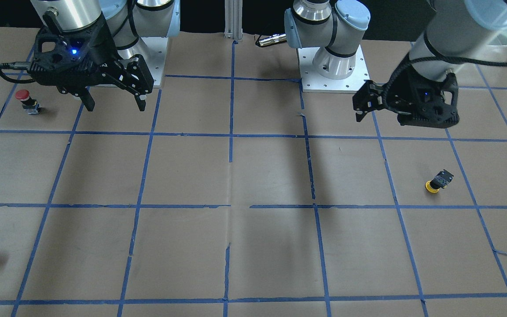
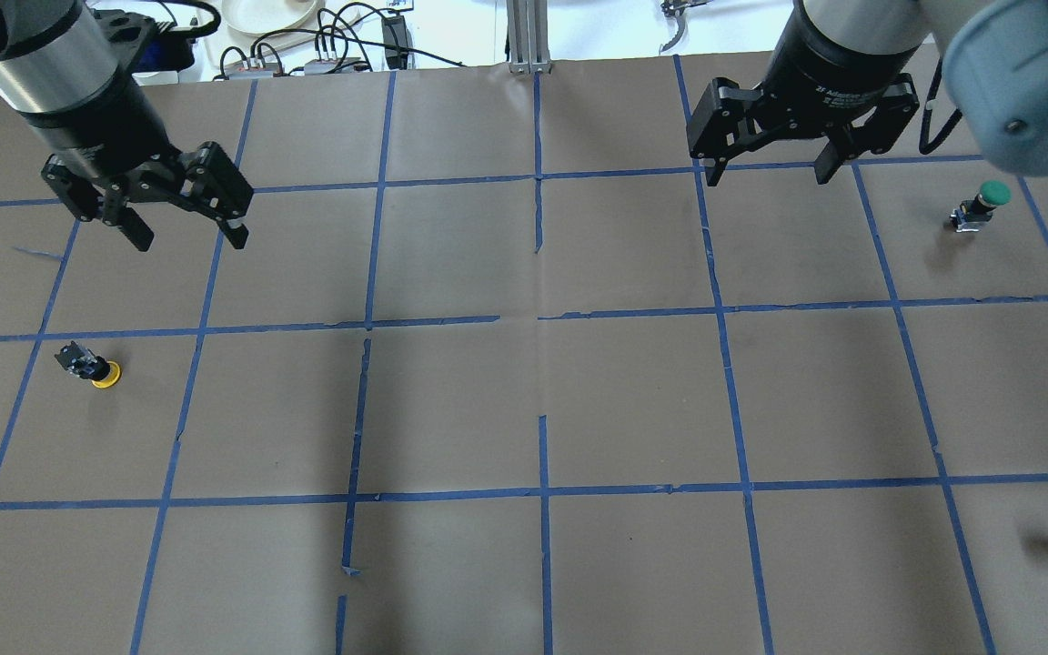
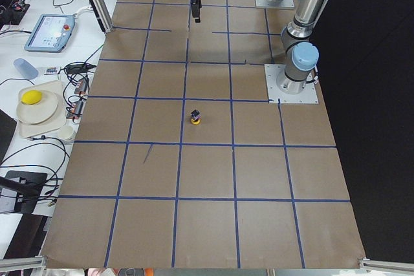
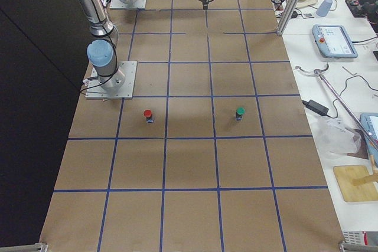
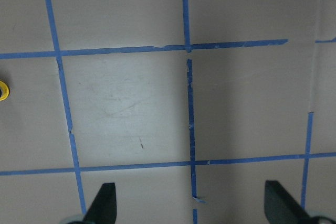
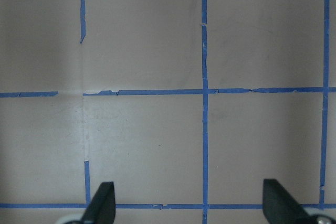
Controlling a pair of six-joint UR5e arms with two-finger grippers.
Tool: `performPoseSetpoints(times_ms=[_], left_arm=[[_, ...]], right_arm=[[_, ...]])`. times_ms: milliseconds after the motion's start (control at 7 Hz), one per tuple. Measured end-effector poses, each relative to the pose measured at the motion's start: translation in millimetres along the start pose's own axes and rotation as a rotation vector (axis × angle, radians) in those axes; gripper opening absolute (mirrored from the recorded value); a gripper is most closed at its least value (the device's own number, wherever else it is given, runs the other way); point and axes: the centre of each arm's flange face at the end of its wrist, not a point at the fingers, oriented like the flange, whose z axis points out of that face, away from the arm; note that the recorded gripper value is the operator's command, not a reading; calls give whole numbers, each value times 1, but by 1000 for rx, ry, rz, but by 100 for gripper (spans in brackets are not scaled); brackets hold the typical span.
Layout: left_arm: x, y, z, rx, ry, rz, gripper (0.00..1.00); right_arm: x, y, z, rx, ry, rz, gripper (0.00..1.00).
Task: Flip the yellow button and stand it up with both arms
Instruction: 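Move the left gripper down toward the yellow-capped button lying on its side, then lower the left gripper over the yellow button and close on its base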
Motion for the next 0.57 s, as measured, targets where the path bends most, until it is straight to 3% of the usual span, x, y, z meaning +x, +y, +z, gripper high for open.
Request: performPoseSetpoints(times_ms=[143,571], left_arm=[[-38,-4,17,14,3,77,100],[-131,2,75,51,-88,292,100]], right_arm=[[0,0,0,0,0,0,100],[0,0,0,0,-1,1,100]])
